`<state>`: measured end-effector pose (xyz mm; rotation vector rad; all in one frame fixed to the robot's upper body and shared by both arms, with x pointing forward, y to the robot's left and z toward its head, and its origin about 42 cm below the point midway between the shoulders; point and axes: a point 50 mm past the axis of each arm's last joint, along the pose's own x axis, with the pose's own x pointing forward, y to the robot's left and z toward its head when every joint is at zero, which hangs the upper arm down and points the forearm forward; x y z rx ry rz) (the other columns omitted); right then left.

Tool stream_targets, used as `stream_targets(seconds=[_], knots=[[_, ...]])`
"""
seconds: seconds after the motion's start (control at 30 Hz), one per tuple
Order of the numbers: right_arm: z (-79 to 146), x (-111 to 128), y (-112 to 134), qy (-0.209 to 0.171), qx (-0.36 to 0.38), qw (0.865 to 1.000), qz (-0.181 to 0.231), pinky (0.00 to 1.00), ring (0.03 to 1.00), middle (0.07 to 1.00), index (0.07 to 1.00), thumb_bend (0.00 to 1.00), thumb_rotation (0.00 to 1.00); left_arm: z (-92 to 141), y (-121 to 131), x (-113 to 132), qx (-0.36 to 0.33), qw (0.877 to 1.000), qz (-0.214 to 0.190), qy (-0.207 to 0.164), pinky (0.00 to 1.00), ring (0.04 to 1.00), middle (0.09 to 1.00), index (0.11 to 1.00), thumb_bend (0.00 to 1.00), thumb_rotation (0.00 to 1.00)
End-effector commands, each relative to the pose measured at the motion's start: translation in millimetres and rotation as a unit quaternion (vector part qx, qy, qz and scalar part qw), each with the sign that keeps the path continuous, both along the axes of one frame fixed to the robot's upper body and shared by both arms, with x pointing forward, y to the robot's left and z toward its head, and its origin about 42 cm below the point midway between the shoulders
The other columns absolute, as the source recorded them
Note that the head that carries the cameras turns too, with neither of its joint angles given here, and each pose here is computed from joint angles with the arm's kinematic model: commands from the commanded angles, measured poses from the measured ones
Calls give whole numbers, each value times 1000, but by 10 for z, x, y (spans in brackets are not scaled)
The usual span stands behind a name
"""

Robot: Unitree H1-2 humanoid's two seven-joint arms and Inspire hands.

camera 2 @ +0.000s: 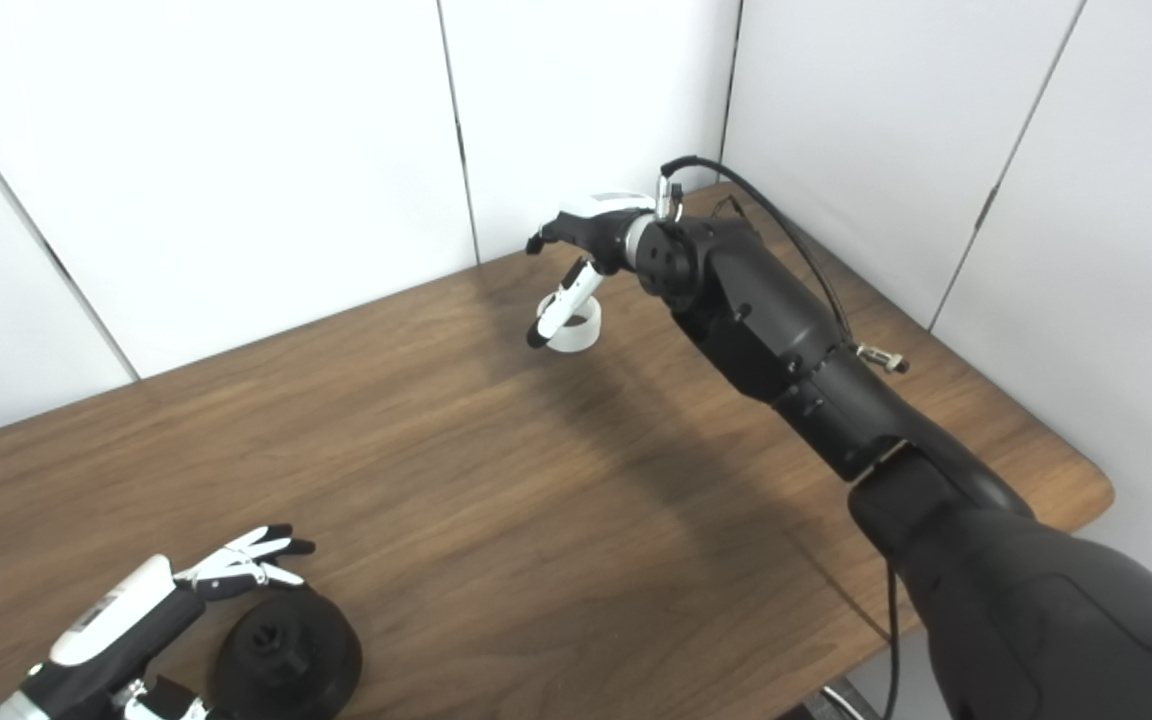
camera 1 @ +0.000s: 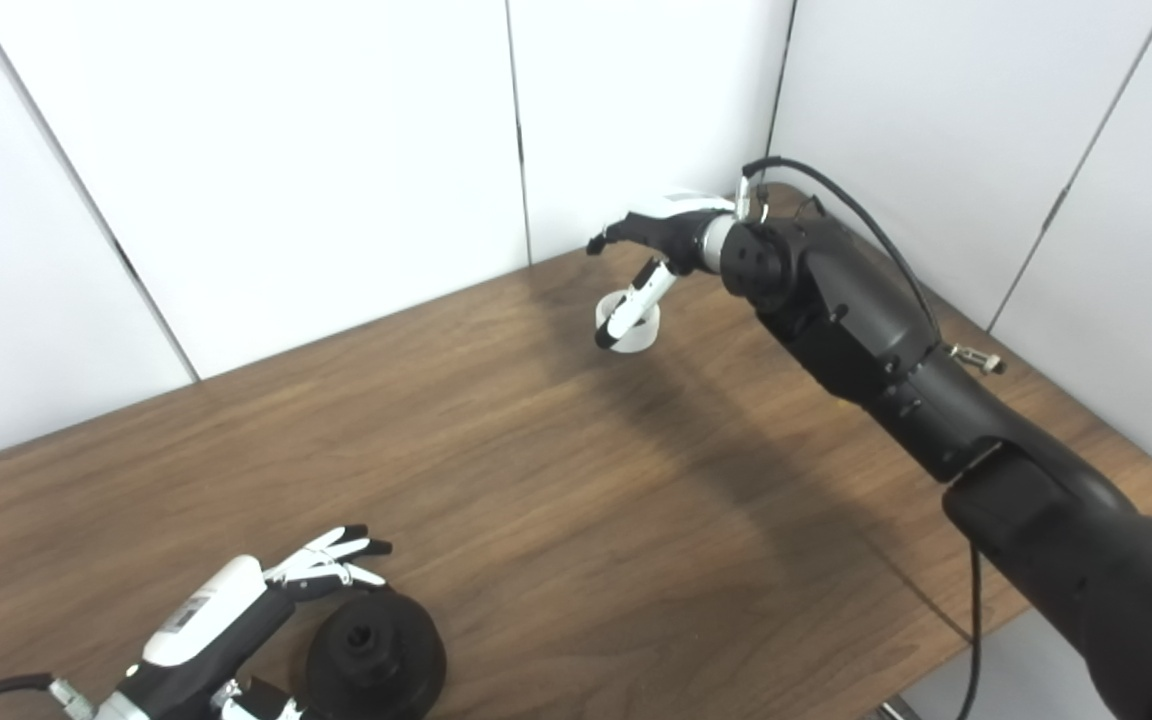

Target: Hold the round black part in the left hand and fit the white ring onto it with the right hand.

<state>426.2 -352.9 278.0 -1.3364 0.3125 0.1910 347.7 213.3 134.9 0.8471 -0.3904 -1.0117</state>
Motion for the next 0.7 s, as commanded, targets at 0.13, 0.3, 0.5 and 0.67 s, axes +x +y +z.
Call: stream_targets(seconds=[0.13,0.3,0.5,0.67], knots=[[308,113,-126,-29,-11,999,-9,1000,978,952,914,971,411,-212,226,-83,72,997,7,42,794,967,900,492,520,71],[250,160,-141,-18,-11,1000,-16,1000,978,966,938,983,390,-217,217,-85,71,997,8,43,799,966,897,492,520,70],[158,212,-125,-12,-10,1000,-19,1000,980,959,932,998,337,-219,226,-78,69,996,9,48,809,969,901,492,520,70],[50,259,-105,-3,-3,1000,-18,1000,975,955,924,996,316,-226,229,-84,69,997,8,46,797,969,899,492,520,70]])
